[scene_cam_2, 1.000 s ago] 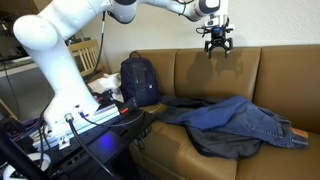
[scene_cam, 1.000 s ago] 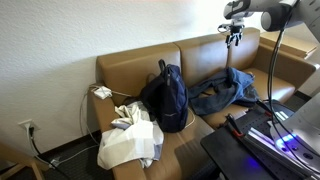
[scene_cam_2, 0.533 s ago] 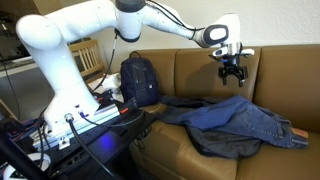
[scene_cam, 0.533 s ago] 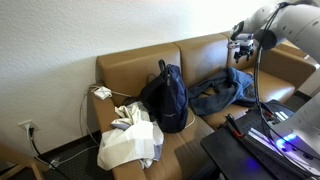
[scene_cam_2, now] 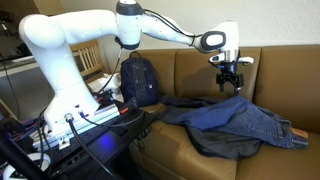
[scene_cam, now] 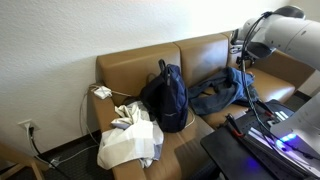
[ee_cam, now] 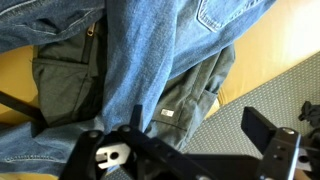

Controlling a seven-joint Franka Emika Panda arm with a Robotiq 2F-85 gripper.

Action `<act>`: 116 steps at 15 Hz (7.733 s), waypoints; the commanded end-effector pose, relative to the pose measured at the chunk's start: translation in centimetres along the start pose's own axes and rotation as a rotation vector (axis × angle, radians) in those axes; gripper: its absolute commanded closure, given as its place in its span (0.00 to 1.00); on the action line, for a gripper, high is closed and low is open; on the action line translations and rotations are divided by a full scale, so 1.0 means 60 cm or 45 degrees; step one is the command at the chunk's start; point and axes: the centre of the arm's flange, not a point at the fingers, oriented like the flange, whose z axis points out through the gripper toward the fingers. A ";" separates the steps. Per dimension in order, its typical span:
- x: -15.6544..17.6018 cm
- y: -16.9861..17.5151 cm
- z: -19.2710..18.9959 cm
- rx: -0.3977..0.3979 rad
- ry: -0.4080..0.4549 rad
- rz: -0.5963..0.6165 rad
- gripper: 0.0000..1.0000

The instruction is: Arrange the cloth and the bags on the table

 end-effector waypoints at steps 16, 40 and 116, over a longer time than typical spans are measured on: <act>0.087 0.031 0.130 -0.040 -0.015 0.152 0.00; 0.098 0.057 0.283 -0.074 -0.100 0.436 0.81; 0.202 0.413 -0.120 -0.458 -0.164 -0.190 0.68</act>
